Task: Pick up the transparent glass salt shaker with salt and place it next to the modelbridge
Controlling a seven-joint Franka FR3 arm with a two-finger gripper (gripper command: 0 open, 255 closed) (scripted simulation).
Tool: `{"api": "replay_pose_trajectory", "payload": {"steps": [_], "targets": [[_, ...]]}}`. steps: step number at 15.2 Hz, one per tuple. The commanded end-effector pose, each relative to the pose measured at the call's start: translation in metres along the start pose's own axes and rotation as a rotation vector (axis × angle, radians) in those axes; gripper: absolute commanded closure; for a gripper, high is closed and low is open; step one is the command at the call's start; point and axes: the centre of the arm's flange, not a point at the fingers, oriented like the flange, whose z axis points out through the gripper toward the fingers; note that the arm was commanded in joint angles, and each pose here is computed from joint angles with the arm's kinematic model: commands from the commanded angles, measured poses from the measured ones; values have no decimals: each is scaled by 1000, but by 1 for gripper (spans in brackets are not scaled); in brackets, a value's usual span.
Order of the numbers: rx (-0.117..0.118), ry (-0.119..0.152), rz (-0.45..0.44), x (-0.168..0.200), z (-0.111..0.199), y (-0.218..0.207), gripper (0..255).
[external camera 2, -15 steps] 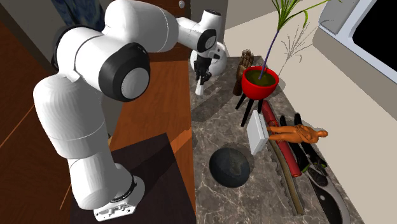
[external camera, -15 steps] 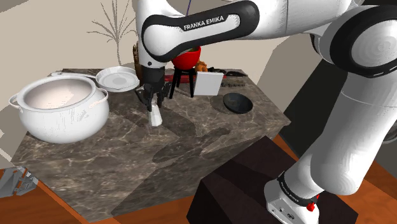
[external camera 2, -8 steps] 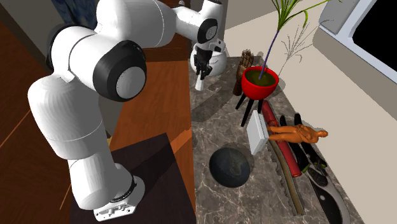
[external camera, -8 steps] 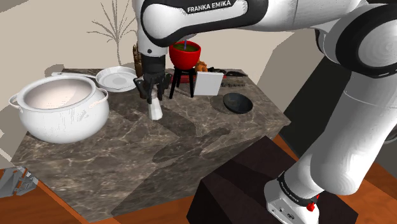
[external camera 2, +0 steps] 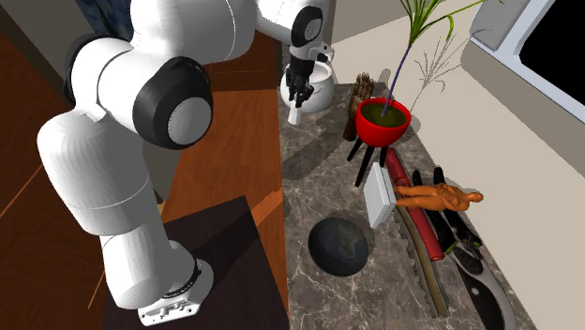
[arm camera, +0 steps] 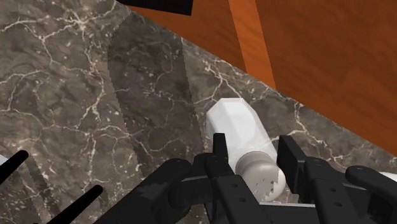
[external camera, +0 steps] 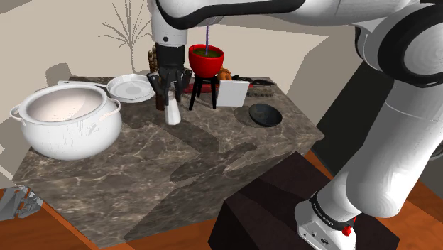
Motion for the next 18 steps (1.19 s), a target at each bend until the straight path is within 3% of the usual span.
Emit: {"api": "replay_pose_trajectory", "payload": {"steps": [1, 10, 18], "targets": [[0, 0, 0, -2, -11, -1, 255], [0, 0, 0, -7, -53, -4, 255], [0, 0, 0, -25, -59, 100, 255]]}}
